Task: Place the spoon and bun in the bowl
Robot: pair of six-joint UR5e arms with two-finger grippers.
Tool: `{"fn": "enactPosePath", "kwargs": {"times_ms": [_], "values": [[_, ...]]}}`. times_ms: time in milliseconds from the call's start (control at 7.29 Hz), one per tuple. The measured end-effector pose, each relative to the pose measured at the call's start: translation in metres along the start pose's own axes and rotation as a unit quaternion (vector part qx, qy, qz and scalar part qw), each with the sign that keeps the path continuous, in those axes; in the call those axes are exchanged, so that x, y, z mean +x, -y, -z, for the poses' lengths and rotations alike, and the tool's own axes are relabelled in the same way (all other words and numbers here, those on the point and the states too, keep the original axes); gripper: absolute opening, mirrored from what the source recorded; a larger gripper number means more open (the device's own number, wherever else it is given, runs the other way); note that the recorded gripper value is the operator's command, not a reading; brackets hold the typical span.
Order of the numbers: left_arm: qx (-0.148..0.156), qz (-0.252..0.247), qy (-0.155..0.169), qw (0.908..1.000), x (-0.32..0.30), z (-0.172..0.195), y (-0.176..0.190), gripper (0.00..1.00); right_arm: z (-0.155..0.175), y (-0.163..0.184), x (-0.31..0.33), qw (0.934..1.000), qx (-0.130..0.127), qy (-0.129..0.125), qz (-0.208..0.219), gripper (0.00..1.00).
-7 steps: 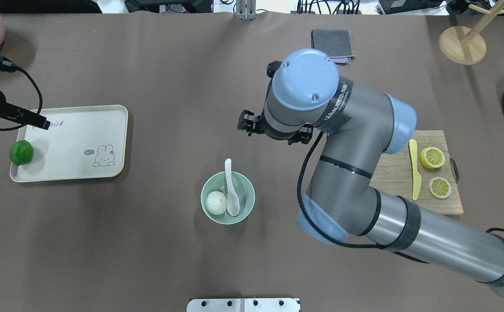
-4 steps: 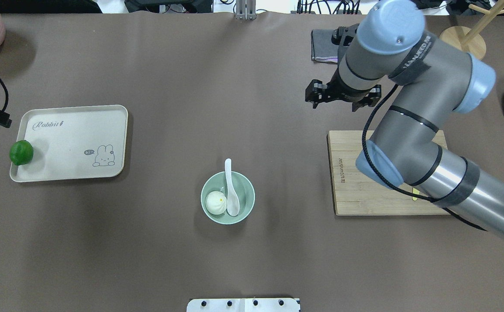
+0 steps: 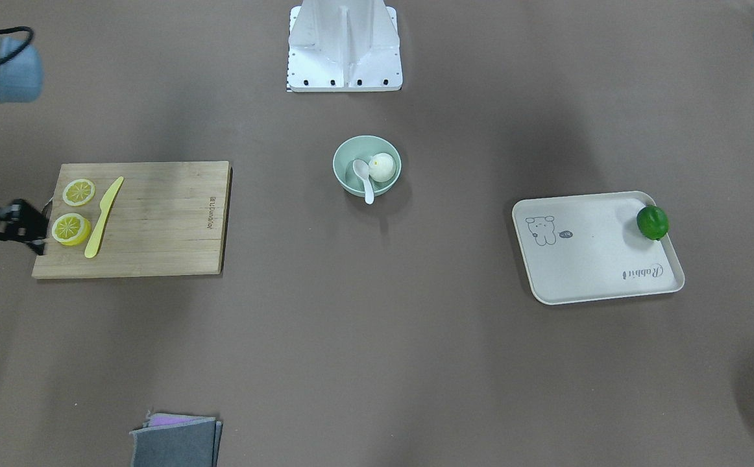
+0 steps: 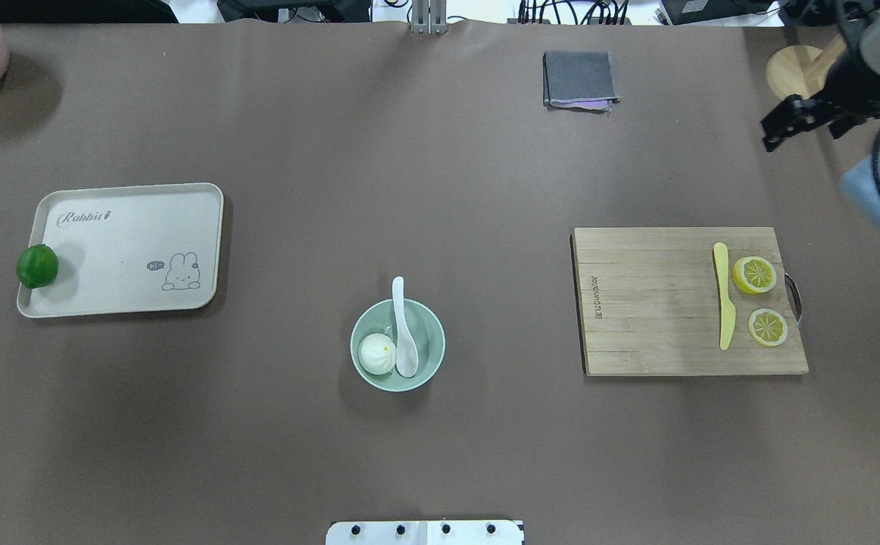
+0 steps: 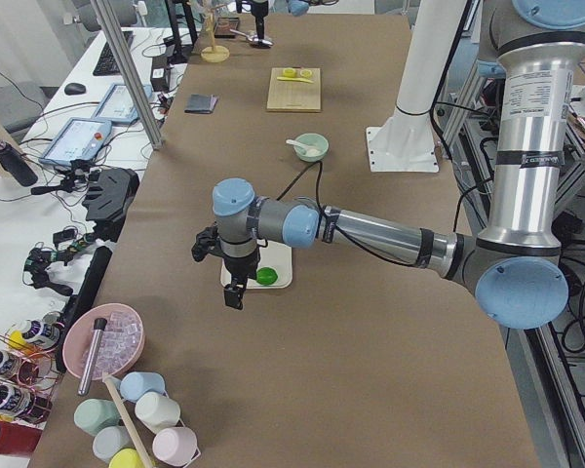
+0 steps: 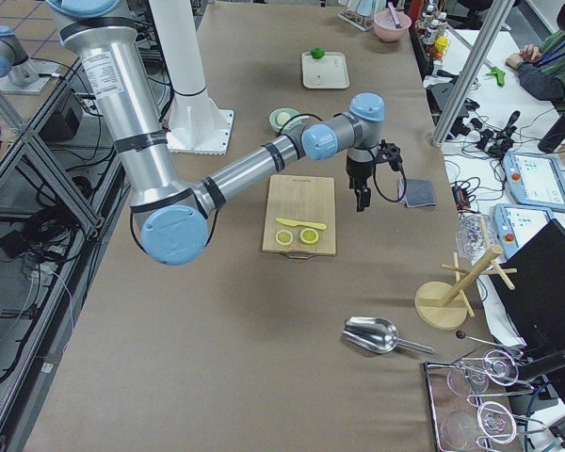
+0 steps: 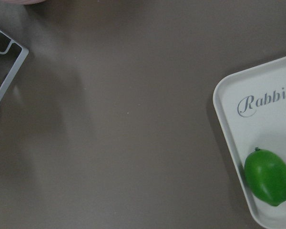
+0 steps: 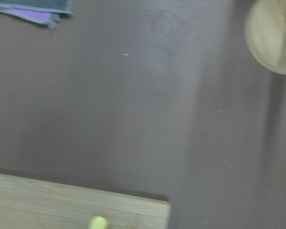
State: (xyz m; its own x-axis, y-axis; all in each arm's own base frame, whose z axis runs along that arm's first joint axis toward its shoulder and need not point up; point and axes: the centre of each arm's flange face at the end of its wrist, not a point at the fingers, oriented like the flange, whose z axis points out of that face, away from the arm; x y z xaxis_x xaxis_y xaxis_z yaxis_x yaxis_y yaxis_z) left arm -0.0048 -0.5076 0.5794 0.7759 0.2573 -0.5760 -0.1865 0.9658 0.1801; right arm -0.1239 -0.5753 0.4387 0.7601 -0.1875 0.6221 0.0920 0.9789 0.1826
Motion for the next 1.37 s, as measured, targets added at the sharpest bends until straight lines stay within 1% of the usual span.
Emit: {"fn": "enactPosePath", "kwargs": {"times_ms": [137,274,411,548,685,823,960,1234,1371], "values": [[-0.001,0.011,-0.007,0.9999,-0.023,0.002,-0.009,0.99,0.003,-0.039,0.089,0.9999,-0.011,0.001,0.008,1.00],[-0.003,0.027,-0.026,0.9993,-0.037,-0.001,-0.017,0.99,0.002,-0.090,0.160,0.9998,-0.021,-0.003,0.002,1.00],[-0.004,0.040,-0.045,0.9982,-0.045,-0.005,-0.028,0.99,-0.001,-0.138,0.211,0.9994,-0.031,-0.007,-0.015,1.00],[-0.004,0.047,-0.053,0.9974,-0.049,-0.007,-0.041,0.99,-0.006,-0.177,0.244,0.9984,-0.041,-0.008,-0.038,1.00],[-0.003,0.051,-0.056,0.9971,-0.050,-0.007,-0.049,0.99,-0.014,-0.209,0.265,0.9968,-0.052,-0.006,-0.061,1.00],[-0.001,0.052,-0.057,0.9970,-0.050,-0.006,-0.053,0.99,-0.017,-0.231,0.278,0.9951,-0.056,-0.003,-0.081,1.00],[0.000,0.050,-0.053,0.9973,-0.049,-0.004,-0.054,0.99,-0.016,-0.244,0.286,0.9940,-0.055,-0.002,-0.094,1.00],[0.006,0.040,-0.035,0.9986,-0.046,0.004,-0.052,0.99,-0.017,-0.253,0.291,0.9928,-0.056,0.000,-0.105,1.00],[0.007,0.039,-0.031,0.9987,-0.046,0.005,-0.051,0.99,-0.018,-0.255,0.292,0.9926,-0.057,0.001,-0.107,1.00]]}}
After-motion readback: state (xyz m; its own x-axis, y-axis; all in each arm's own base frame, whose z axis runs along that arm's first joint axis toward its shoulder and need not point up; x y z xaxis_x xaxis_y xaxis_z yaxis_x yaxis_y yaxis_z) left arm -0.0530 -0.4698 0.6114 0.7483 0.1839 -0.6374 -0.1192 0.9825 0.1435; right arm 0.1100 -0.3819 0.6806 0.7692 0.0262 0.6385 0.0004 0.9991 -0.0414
